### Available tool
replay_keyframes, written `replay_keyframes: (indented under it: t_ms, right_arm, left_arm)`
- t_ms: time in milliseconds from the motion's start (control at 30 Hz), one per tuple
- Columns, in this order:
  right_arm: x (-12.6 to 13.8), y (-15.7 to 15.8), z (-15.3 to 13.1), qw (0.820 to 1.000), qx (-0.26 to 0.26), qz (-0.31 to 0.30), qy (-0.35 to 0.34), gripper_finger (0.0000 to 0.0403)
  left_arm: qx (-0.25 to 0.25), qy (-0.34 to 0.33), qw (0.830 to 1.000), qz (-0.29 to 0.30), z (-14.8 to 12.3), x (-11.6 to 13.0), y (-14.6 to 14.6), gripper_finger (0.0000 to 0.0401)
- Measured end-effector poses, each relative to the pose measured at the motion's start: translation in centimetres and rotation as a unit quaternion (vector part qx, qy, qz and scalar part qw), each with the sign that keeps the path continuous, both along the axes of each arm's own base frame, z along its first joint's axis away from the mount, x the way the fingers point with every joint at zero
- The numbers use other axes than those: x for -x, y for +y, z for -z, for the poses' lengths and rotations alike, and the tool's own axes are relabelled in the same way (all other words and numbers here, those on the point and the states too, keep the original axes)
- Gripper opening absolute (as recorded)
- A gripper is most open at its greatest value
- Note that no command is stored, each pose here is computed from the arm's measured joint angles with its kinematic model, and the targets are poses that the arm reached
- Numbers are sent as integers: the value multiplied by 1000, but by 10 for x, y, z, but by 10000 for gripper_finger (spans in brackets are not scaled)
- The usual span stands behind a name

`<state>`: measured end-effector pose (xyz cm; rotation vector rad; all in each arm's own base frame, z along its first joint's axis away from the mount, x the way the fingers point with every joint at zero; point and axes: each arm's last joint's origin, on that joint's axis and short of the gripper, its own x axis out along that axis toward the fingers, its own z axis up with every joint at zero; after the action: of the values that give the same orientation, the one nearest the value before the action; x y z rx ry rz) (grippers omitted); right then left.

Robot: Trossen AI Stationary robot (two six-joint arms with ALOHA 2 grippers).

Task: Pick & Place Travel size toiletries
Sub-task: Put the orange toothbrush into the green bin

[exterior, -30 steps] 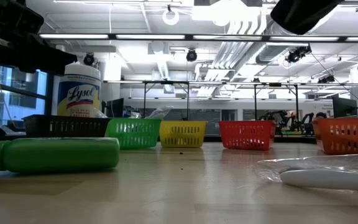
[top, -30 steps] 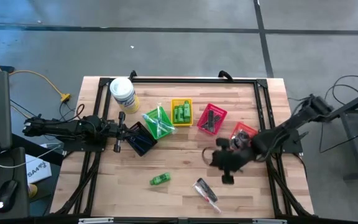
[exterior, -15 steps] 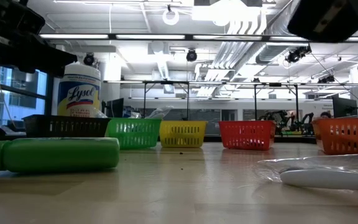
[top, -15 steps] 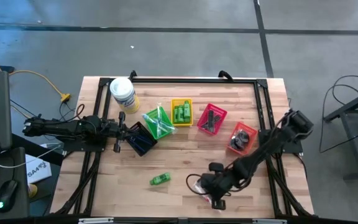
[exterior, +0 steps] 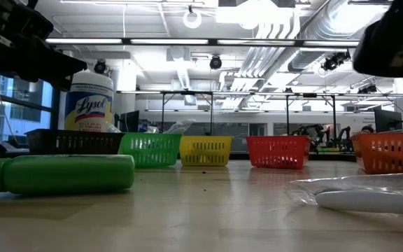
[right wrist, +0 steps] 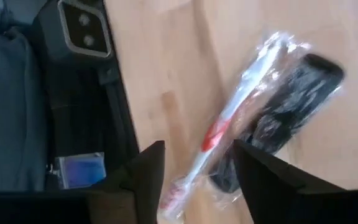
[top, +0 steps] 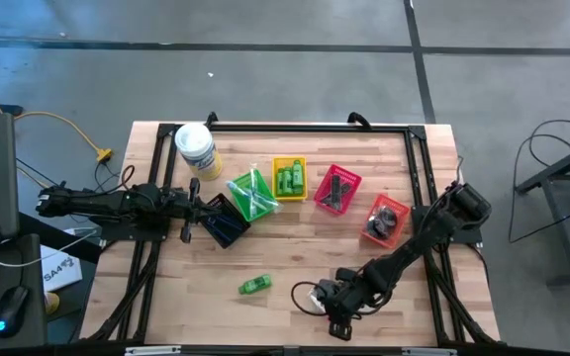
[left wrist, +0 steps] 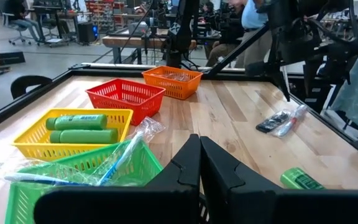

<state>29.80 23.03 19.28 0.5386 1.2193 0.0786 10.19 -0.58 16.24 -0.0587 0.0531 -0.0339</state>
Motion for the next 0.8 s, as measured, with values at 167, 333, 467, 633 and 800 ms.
replay_keyframes:
  t_ms: [167, 333, 467, 633, 800]
  right_arm:
    - [4, 13, 9, 1000, -5, -8, 3, 194]
    - [2, 23, 23, 1000, -10, -21, 2, 183]
    - [0, 24, 37, 1000, 3, -20, 16, 163]
    - [-1, 24, 43, 999, 12, -24, 22, 147]
    - [-2, 22, 40, 999, 26, -21, 6, 145]
  left_arm:
    - [-2, 0, 1000, 0, 0, 0, 0, 0]
    - [-14, -1, 1000, 0, 0, 0, 0, 0]
    - [-15, -1, 1000, -1, 0, 0, 0, 0]
    - [-15, -1, 1000, -1, 0, 0, 0, 0]
    - [-15, -1, 1000, -1, 0, 0, 0, 0]
